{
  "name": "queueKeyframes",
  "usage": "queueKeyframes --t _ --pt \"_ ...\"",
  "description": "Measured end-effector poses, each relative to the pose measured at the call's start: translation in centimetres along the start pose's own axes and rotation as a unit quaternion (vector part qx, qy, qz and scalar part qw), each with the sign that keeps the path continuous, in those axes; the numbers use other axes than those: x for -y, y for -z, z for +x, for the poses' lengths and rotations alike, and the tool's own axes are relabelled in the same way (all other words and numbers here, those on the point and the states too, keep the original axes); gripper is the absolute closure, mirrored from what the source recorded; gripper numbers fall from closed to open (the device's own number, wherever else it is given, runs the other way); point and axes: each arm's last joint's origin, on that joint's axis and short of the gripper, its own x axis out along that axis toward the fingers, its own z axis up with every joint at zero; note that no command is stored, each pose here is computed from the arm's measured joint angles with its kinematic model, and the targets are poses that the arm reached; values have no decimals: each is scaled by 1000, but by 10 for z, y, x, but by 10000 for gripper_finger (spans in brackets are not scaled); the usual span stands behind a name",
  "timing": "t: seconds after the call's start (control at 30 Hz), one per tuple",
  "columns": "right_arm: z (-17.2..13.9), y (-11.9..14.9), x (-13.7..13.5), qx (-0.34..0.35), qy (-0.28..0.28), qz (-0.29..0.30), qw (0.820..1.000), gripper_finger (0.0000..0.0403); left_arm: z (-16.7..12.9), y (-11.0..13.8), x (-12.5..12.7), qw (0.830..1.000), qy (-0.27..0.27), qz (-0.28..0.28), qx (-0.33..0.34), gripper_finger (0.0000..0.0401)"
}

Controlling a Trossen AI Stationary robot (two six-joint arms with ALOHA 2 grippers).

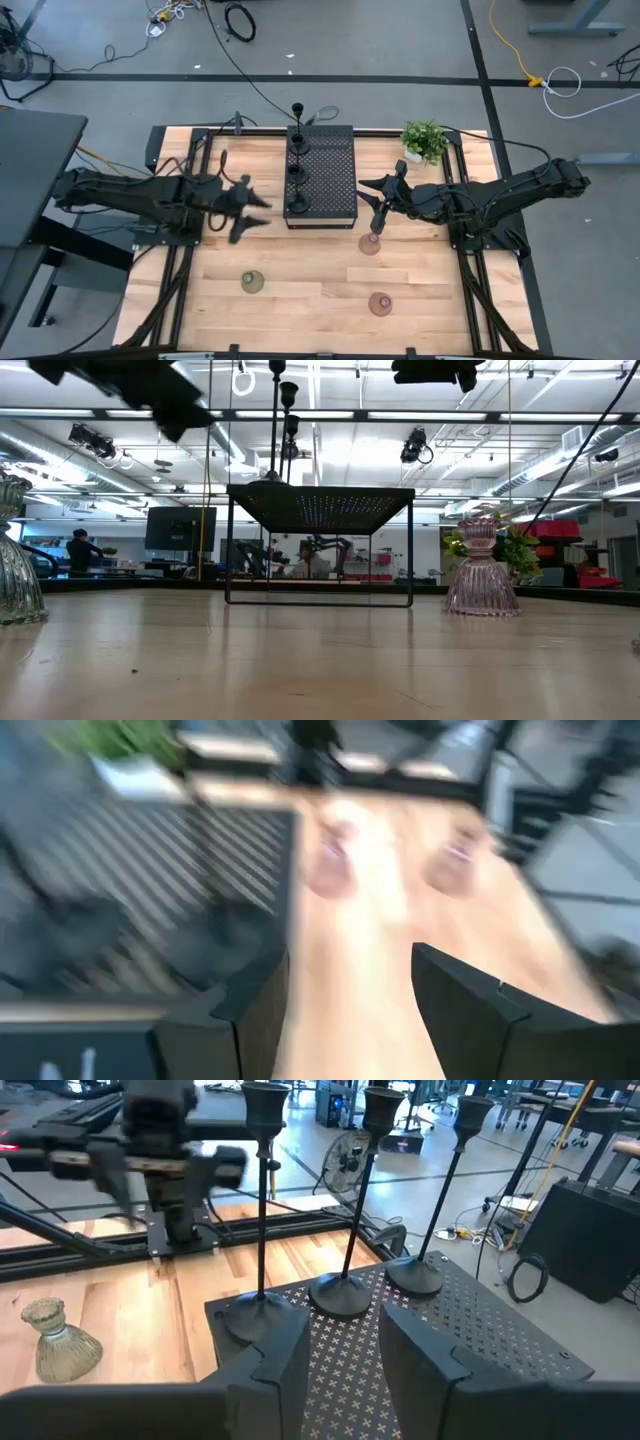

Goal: Pick & Place candle stick holders
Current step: Put the green candle holder on the shelf

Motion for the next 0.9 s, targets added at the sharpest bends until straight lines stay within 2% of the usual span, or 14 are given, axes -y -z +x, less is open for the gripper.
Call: queueKeyframes --t 0.13,0.37,0.53,0.7,0.9 --pt "0 -1 0 6 0 4 1000 282 -13 17 14 994 43 -59 -78 194" --pt "0 -2 0 10 -1 16 1000 282 -20 36 39 969 80 -148 -179 194" --pt "0 -3 0 12 -1 20 1000 282 -21 45 58 956 104 -161 -221 195" --pt "0 -4 0 16 -2 23 1000 282 -17 58 74 944 90 -165 -272 195" --pt "0 -5 -1 23 -2 28 999 282 -8 76 92 938 55 -142 -312 195"
